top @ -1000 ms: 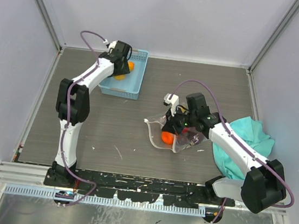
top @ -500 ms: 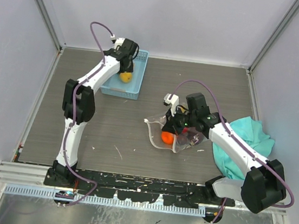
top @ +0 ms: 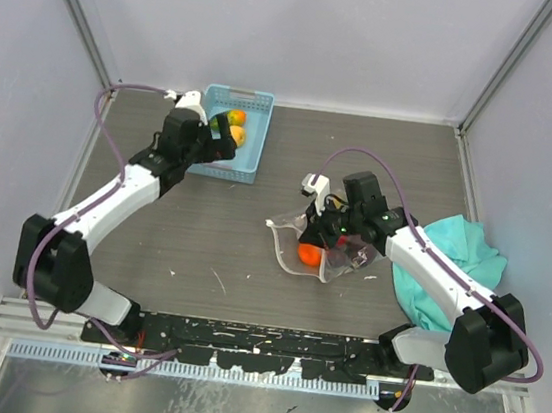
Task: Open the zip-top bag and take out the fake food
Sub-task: Pick up the fake fruit from the zipper food storage bag.
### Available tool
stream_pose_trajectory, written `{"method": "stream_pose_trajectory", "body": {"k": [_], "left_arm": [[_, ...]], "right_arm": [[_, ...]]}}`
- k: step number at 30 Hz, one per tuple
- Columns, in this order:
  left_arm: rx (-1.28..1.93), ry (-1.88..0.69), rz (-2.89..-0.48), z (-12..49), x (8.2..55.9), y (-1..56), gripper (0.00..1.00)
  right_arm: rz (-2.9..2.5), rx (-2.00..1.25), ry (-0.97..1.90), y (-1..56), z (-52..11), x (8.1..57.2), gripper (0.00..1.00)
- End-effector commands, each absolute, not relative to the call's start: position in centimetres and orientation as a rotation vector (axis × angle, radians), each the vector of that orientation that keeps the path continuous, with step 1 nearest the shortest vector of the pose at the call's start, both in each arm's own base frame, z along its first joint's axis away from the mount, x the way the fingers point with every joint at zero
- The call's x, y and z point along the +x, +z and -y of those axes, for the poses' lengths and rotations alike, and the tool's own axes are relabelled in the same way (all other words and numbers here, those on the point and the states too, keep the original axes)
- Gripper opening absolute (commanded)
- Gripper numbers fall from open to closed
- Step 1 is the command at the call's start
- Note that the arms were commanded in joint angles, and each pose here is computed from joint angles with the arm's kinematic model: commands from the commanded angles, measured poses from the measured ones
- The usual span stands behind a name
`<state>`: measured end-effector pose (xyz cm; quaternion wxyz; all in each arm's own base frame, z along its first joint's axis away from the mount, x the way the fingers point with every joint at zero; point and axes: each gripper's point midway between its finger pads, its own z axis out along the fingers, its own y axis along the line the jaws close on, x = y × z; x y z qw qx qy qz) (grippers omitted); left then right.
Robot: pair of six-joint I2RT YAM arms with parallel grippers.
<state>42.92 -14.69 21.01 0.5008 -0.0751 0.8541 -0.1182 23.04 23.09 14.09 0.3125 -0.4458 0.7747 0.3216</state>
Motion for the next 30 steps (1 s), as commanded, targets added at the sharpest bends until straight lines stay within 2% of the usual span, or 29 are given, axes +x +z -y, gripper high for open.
{"method": "stream_pose_trajectory", "body": {"k": [1, 6, 14, 18, 23, 27, 30], "left_arm": [[-0.096, -0.766, -1.884, 19.8, 39.3, 24.5, 0.97], [-0.114, -1.070, -1.799, 21.5, 32.2, 24.1, 0.95], [0.008, -1.201, -1.749, 25.1, 23.5, 22.4, 0.91], [0.042, -1.226, -1.743, 26.7, 21.1, 21.3, 0.88], [0.137, -1.250, -1.748, 29.6, 18.7, 20.1, 0.78], [0.224, -1.219, -1.771, 32.3, 17.9, 19.0, 0.68], [0.260, -1.178, -1.792, 34.4, 18.1, 18.2, 0.66]], "right_arm": [[-1.966, -1.195, 0.856, 16.1, -23.6, 23.5, 0.01], [-1.953, -1.200, 0.862, 16.4, -23.6, 23.4, 0.01], [-1.937, -1.239, 0.896, 16.5, -23.8, 22.8, 0.01], [-1.925, -1.259, 0.910, 16.5, -23.9, 22.5, 0.01], [-1.922, -1.263, 0.907, 16.6, -23.8, 22.5, 0.01], [-1.920, -1.266, 0.917, 16.6, -23.9, 22.4, 0.01], [-1.915, -1.270, 0.933, 16.7, -24.0, 22.2, 0.01]]}}
